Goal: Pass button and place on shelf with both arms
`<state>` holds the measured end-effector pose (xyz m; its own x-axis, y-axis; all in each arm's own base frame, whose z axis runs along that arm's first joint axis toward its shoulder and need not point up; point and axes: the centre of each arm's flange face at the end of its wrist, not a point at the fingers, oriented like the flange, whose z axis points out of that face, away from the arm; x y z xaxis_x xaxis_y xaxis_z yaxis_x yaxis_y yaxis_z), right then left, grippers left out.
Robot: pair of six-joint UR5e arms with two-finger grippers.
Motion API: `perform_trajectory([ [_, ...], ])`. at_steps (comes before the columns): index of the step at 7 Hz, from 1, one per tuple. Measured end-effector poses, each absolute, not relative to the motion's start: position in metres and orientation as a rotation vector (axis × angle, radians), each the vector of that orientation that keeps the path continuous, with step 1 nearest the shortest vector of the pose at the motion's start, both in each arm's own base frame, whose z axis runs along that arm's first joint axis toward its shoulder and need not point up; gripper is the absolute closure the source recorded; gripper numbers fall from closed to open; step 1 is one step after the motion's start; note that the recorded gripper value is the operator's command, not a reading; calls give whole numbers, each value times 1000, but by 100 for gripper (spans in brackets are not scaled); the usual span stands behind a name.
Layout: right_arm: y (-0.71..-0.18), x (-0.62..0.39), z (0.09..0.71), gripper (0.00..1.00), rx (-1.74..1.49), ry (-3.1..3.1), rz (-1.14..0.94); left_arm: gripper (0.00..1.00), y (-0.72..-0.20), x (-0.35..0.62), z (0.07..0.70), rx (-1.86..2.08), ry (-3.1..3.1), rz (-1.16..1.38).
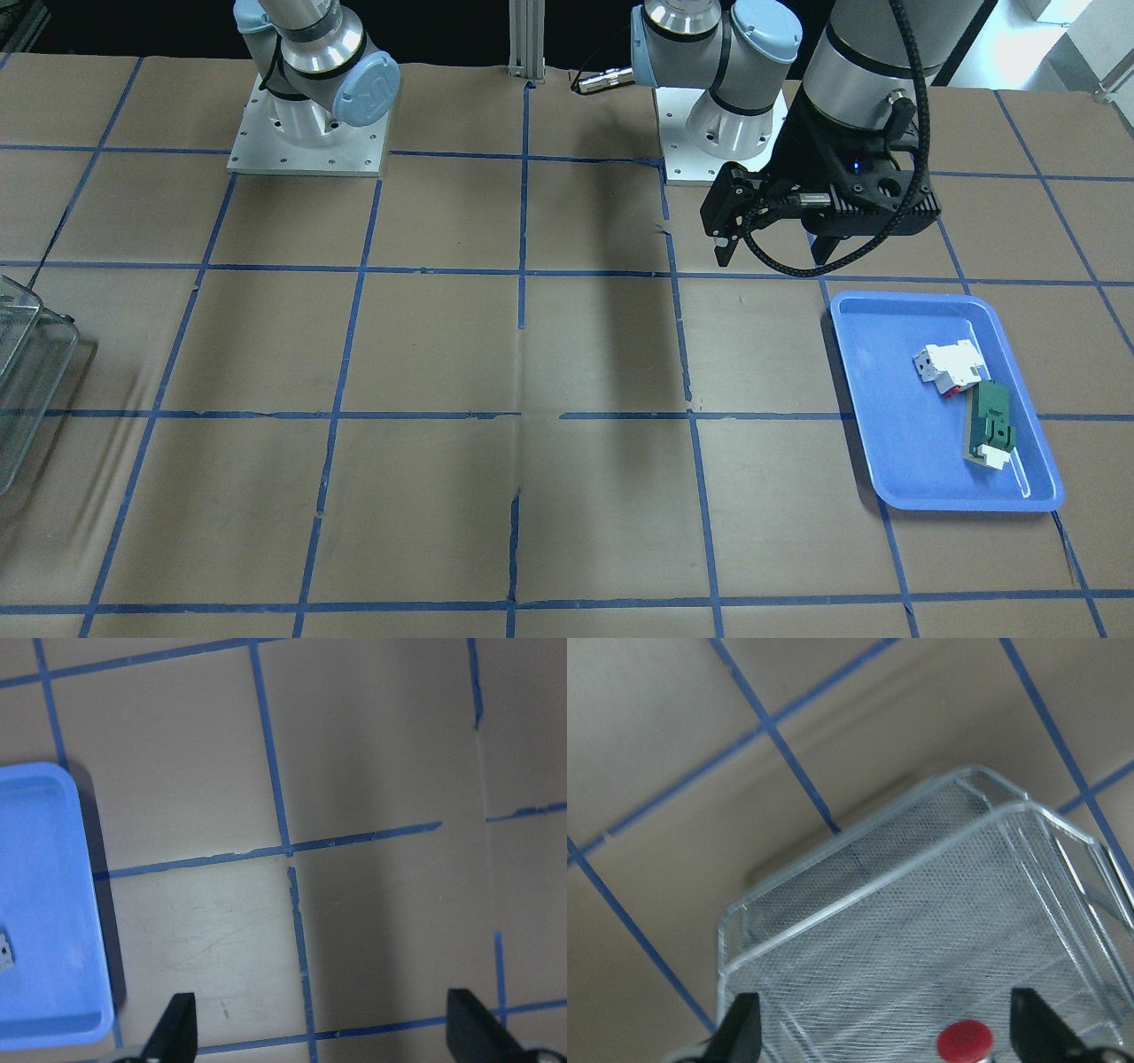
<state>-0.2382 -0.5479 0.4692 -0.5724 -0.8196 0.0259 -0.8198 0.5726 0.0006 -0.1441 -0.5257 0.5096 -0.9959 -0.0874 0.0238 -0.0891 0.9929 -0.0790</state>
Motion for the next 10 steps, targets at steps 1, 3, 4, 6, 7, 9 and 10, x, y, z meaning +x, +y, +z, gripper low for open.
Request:
perform_trajectory([
  [1, -552, -168, 483, 0, 1322, -2853, -3, 0, -524, -146, 510, 180, -3109, 141],
  [3, -558, -19, 481, 0, 977, -3013, -62, 0, -519, -148, 510, 192, -3108, 137],
  [4, -551, 53, 478, 0, 757, -3068, -80, 0, -516, -149, 506, 183, -3113, 127],
  [6, -527, 158, 486, 0, 345, -3111, -41, 0, -513, -146, 501, 164, -3122, 118],
  [7, -521, 177, 494, 0, 245, -3116, -11, 0, -514, -144, 504, 167, -3120, 129],
  [9, -521, 178, 494, 0, 167, -3126, -5, 0, -512, -147, 513, 156, -3114, 156],
  [10, -523, 171, 492, 0, 140, -3130, -9, 0, -508, -148, 514, 151, -3114, 153],
])
